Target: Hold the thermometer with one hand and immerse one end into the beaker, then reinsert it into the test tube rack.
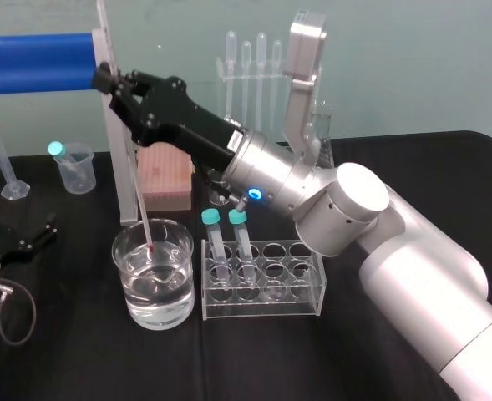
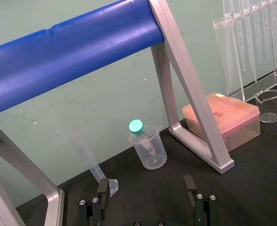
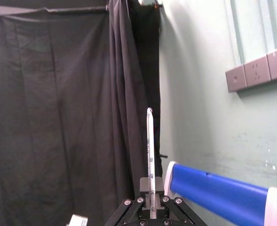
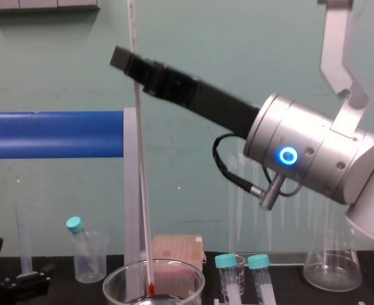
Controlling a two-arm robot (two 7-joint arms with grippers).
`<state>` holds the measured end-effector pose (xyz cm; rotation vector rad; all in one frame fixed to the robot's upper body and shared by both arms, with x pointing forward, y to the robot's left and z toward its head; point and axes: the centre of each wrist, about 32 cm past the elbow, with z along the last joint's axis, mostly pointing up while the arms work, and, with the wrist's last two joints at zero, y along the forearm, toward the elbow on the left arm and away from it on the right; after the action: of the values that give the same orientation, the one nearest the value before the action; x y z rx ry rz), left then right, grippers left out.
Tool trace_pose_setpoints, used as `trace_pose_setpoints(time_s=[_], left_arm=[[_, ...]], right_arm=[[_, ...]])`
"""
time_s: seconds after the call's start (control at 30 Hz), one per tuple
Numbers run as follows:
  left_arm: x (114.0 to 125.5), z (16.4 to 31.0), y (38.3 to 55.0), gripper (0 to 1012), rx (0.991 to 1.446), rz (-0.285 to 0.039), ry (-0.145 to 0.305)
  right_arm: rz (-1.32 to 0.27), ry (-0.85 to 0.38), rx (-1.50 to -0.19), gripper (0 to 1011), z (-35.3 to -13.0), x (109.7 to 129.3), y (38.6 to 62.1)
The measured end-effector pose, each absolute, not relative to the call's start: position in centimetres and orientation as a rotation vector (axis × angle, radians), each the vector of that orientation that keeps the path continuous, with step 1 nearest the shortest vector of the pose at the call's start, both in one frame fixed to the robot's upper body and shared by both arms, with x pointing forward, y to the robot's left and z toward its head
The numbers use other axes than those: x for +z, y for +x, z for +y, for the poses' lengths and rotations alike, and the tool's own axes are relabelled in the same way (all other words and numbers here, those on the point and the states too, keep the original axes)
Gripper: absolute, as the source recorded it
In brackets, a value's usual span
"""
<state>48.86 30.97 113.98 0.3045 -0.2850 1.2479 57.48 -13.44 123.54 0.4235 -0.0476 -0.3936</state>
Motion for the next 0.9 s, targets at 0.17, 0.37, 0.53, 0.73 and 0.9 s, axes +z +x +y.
trace_pose_setpoints(time_s=[0.17, 0.37, 0.53, 0.73, 0.9], left_arm=[[114.0, 31.0, 48.9, 1008, 1.248, -0.285, 0.304], [114.0, 31.0, 48.9, 1008, 1.248, -0.285, 0.304], [114.0, 31.0, 48.9, 1008, 1.248, -0.285, 0.304], [114.0, 31.0, 48.9, 1008, 1.248, -0.285, 0.304], [114.0, 31.0, 48.9, 1008, 1.248, -0.285, 0.304]], right_arm=[[-0.037, 0.394, -0.397, 57, -13.3, 122.7, 57.6], [-0.027, 0.373, -0.407, 57, -13.5, 121.9, 57.6], [-0.020, 0.359, -0.406, 57, -13.6, 121.4, 57.7], [-0.015, 0.345, -0.393, 57, -13.3, 120.9, 57.7], [-0.014, 0.336, -0.390, 57, -13.2, 120.7, 57.6]])
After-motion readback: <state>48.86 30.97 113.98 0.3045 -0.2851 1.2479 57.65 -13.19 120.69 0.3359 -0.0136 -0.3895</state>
